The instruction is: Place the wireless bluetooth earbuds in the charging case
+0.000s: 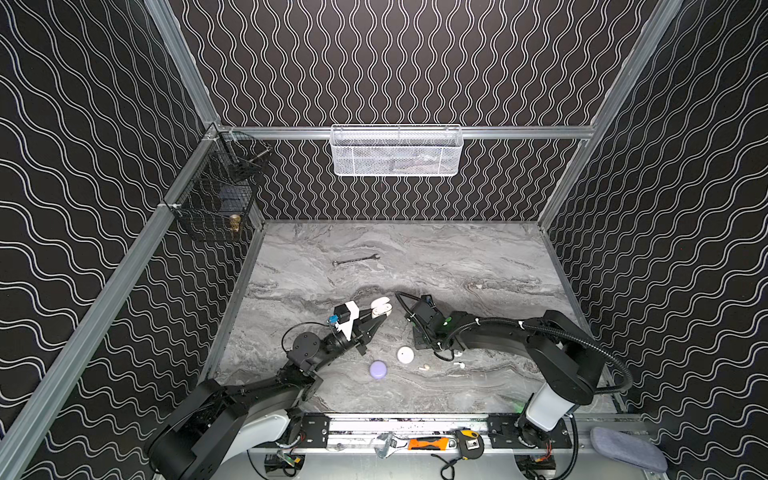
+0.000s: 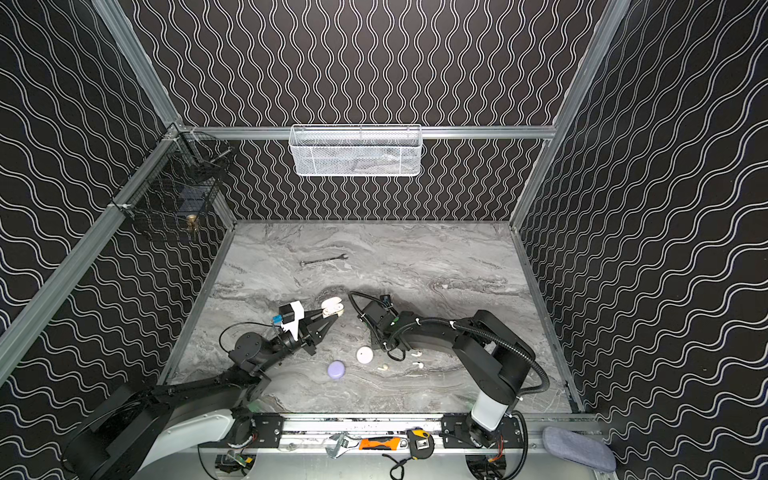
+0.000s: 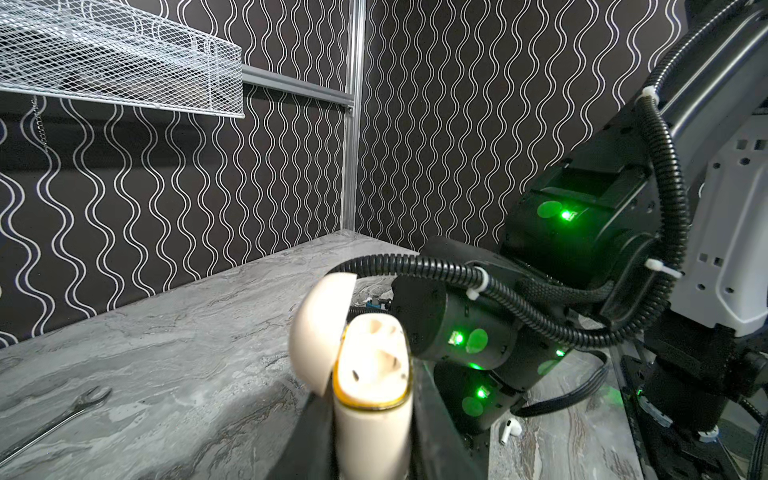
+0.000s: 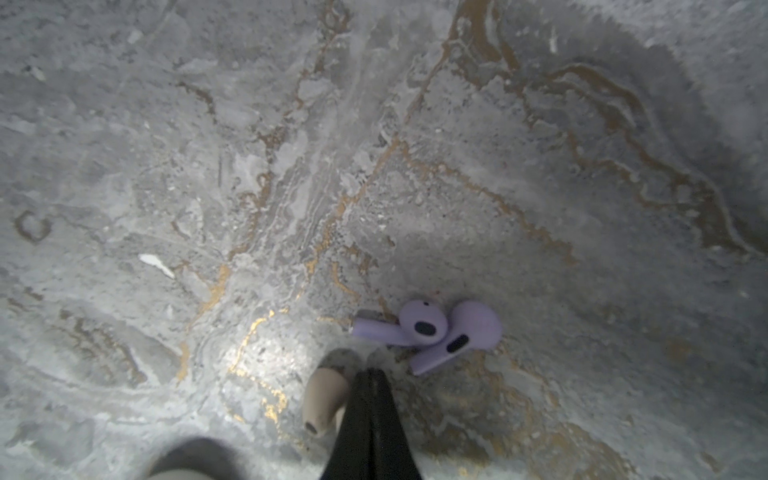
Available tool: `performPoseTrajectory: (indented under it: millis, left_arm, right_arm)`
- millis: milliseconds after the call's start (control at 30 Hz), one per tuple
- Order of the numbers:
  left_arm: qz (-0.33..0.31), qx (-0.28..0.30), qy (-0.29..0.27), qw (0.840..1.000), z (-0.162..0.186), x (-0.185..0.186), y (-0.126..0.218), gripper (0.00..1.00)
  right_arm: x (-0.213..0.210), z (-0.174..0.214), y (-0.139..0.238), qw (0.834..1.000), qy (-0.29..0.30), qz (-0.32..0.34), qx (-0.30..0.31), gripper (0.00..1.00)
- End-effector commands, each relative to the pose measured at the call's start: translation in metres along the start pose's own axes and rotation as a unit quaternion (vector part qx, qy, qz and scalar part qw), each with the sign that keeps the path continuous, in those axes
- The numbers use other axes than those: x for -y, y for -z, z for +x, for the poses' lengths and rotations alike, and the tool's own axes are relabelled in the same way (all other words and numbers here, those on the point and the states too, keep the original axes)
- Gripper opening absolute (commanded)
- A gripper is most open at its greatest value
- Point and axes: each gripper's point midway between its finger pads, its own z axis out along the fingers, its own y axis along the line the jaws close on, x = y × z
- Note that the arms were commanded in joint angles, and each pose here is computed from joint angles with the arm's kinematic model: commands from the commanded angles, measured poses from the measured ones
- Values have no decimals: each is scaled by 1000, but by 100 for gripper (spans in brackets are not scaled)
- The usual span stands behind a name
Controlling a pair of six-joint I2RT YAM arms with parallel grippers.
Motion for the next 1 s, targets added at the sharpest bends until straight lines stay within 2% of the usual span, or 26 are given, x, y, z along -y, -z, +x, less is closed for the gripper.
performPoseTrajectory:
  millis: [0, 167, 300, 400, 600, 967]
  left_arm:
    - [0, 14, -5, 1000, -8, 0, -1, 0]
    - [-7, 14, 0, 1000, -5, -3, 0, 0]
    - [-7, 15, 2, 1000, -4, -3, -1, 0]
    - [-4, 16, 1, 1000, -5, -2, -1, 0]
    - [-5, 13, -2, 1000, -5, -2, 0, 0]
    - [-14, 16, -1, 1000, -5, -5, 1, 0]
  right_arm:
    - [6, 1, 10, 1000, -3, 7, 2, 5]
    - [2, -9, 34, 999, -15, -25, 24, 11]
    - [-8, -13, 47, 997, -26, -65, 34, 23]
    - [-11, -13, 46, 997, -22, -69, 28, 35]
    - [-15, -10, 28, 999, -8, -44, 2, 45]
    - [-15, 0, 7, 999, 10, -18, -28, 46]
